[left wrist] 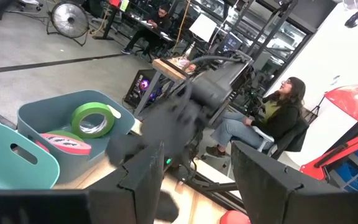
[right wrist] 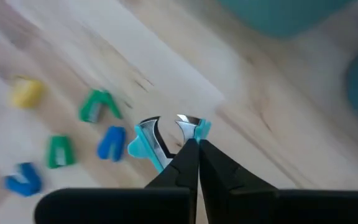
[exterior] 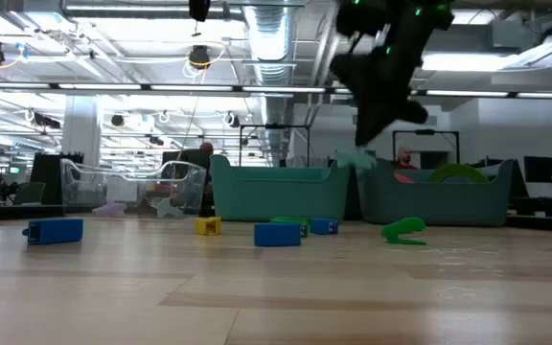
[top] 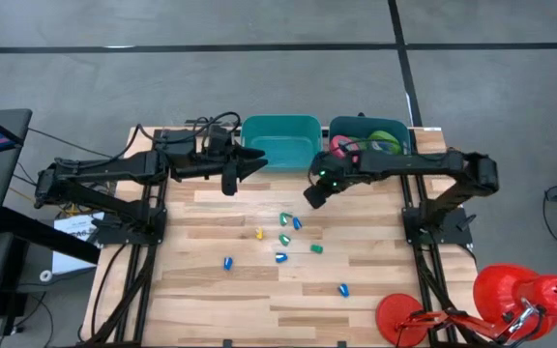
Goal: Pick and place Stapler, Stapler remover, tape
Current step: Put the light blue staple remover into the transparent bin
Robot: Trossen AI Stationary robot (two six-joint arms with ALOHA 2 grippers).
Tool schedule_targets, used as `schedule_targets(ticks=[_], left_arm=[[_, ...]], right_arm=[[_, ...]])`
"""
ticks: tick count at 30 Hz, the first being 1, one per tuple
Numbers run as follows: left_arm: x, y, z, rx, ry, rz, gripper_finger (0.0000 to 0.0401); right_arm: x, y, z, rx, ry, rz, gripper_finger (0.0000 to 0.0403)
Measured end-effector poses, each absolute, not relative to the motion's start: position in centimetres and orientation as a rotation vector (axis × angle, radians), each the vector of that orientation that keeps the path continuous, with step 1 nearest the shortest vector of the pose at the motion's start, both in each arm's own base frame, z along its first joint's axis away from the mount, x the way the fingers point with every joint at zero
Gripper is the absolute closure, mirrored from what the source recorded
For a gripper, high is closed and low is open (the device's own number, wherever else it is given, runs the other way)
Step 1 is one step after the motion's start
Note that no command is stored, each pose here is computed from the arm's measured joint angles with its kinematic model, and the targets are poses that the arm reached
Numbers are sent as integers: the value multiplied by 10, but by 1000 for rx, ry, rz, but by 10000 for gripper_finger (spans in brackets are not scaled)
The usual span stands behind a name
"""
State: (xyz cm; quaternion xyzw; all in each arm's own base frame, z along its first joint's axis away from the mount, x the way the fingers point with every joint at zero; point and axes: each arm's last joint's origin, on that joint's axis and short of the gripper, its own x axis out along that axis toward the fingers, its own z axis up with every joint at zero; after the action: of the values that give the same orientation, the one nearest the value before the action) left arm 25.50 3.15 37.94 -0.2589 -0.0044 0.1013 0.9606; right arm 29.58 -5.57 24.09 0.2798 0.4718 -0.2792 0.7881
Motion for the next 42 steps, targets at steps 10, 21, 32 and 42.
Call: schedule_targets(ticks=[10, 21, 32, 42], left_arm=[[255, 30, 380, -529, -3, 146, 223], [256, 28, 382, -531, -13, 97, 223], [258, 23, 381, -362, 16, -4, 188], [268, 21, 372, -324, 52, -9, 157]], right_arm=[[278, -44, 310, 554, 621, -435, 403], [269, -29, 365, 513, 226, -269, 403], [272, -19, 375, 481, 132, -202, 403], [283, -17, 376, 467, 79, -154, 403]])
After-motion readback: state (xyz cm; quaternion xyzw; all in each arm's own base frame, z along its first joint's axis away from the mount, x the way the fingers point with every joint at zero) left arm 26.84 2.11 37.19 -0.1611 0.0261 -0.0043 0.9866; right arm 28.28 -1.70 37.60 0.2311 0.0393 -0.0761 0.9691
